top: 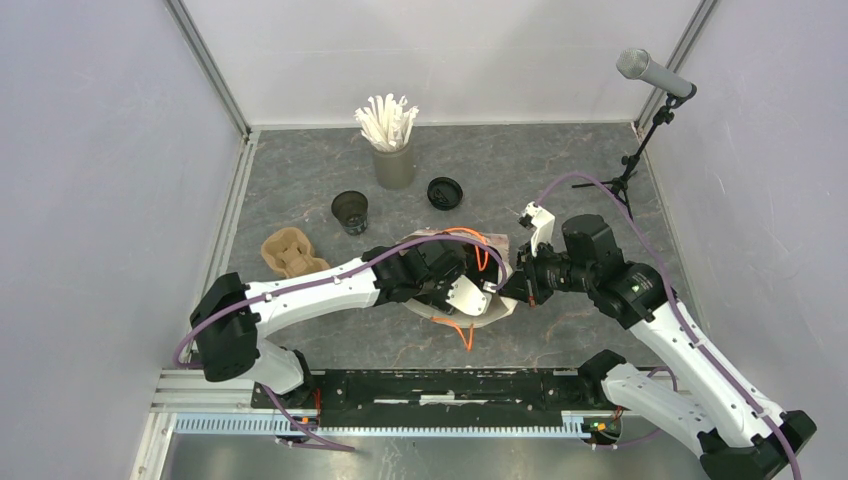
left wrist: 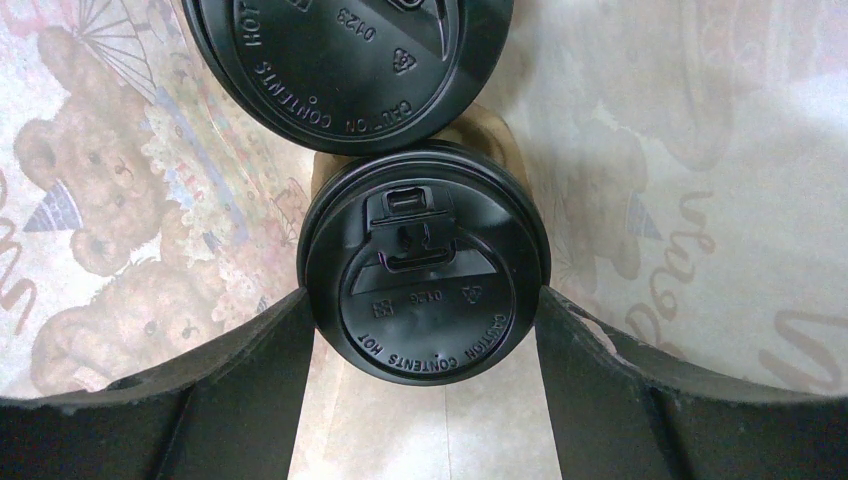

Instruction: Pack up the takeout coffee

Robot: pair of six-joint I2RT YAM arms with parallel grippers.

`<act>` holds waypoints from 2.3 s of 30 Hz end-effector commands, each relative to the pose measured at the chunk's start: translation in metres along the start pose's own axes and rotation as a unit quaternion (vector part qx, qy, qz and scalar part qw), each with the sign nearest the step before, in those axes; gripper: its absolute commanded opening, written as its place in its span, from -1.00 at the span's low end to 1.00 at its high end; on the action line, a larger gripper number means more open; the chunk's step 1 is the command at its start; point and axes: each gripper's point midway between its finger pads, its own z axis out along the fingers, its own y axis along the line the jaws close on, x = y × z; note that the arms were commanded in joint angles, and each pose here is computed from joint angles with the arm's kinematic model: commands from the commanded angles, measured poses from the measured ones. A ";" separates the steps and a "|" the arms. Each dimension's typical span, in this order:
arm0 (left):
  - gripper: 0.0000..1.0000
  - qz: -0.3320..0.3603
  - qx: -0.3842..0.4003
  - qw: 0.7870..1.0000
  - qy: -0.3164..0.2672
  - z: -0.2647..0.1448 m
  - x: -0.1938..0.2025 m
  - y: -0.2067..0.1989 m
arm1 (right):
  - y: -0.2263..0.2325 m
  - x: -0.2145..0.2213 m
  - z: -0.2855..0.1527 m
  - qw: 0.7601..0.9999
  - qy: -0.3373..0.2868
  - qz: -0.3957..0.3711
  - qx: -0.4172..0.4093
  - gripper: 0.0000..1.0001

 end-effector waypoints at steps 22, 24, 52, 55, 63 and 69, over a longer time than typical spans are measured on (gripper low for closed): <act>0.90 -0.035 0.004 0.999 -0.030 -0.018 -0.009 0.001 | 0.008 -0.017 0.000 0.999 -0.026 -0.013 -0.018 -1.00; 0.80 -0.038 0.006 0.999 -0.031 -0.020 -0.010 0.001 | 0.009 -0.018 0.000 0.999 -0.028 -0.014 -0.019 -1.00; 1.00 -0.064 -0.003 0.997 -0.043 -0.032 -0.015 0.007 | 0.008 -0.015 0.001 0.999 -0.026 -0.010 -0.020 -1.00; 1.00 -0.065 -0.007 0.997 -0.042 -0.035 -0.015 0.010 | 0.008 -0.016 0.001 0.999 -0.026 -0.010 -0.020 -1.00; 1.00 -0.075 -0.014 0.996 -0.045 -0.040 -0.017 0.016 | 0.008 -0.017 0.001 0.999 -0.028 -0.013 -0.019 -1.00; 1.00 -0.079 -0.014 0.996 -0.050 -0.046 -0.017 0.016 | 0.008 -0.018 0.001 0.999 -0.027 -0.014 -0.019 -1.00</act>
